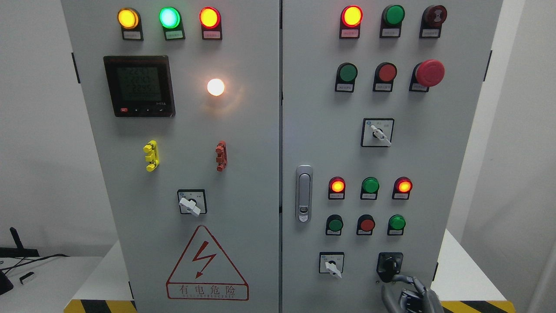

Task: Trip black knob to open circuit
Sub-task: 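Twist the black knob with the right hand to switch it, then release the knob and lower the right hand away from it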

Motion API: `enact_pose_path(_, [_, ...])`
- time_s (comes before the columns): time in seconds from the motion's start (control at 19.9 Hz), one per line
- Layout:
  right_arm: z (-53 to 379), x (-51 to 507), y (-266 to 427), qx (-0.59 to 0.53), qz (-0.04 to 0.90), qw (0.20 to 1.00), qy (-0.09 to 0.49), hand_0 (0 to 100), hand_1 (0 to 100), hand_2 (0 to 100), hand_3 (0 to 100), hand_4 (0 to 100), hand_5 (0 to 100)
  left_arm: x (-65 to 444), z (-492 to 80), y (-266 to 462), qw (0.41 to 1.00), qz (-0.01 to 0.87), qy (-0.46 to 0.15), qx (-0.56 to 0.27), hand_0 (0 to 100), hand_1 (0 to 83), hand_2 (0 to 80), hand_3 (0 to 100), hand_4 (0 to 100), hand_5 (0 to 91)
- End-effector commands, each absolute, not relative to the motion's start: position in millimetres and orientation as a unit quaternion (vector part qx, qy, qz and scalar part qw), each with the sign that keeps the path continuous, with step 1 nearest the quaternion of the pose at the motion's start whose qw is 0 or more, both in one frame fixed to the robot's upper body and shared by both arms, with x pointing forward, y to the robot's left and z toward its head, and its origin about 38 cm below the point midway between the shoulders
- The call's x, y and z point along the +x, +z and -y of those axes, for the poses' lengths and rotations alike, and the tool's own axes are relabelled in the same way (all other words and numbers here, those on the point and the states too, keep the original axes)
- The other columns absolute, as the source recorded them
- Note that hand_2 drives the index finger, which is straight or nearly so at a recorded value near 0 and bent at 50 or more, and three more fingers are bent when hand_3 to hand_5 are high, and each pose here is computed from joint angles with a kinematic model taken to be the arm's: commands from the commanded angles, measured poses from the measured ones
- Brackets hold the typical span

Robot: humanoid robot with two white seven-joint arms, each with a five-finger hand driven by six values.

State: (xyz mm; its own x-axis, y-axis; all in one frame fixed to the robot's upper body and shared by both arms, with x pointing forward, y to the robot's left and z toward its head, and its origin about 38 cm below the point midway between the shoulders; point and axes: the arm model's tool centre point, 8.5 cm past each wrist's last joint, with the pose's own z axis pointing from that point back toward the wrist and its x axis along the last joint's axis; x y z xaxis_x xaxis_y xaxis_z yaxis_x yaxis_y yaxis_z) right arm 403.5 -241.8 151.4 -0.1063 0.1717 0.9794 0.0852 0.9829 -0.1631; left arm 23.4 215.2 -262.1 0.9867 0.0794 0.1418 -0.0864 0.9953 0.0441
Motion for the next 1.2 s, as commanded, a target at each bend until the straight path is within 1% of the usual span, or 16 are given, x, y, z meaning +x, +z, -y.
enact_pose_path(0.0, [241.6, 403.1, 153.4, -0.083, 0.745, 0.661, 0.027, 42, 69, 48, 100, 100, 92, 23.6, -215.0, -262.1, 0.997, 0.070, 0.026, 0.024, 12, 38.9, 0.0, 0, 0, 0.0])
enact_pose_path(0.65, [248.1, 403.7, 150.5, -0.087, 0.742, 0.665, 0.022, 42, 69, 45, 100, 99, 92, 23.6, -215.0, -262.1, 0.997, 0.070, 0.026, 0.024, 12, 38.9, 0.0, 0, 0, 0.0])
enact_pose_path(1.15, [264.4, 402.6, 149.7, -0.098, 0.740, 0.666, 0.009, 43, 68, 43, 100, 98, 92, 23.6, -215.0, -262.1, 0.997, 0.070, 0.026, 0.024, 12, 38.9, 0.0, 0, 0, 0.0])
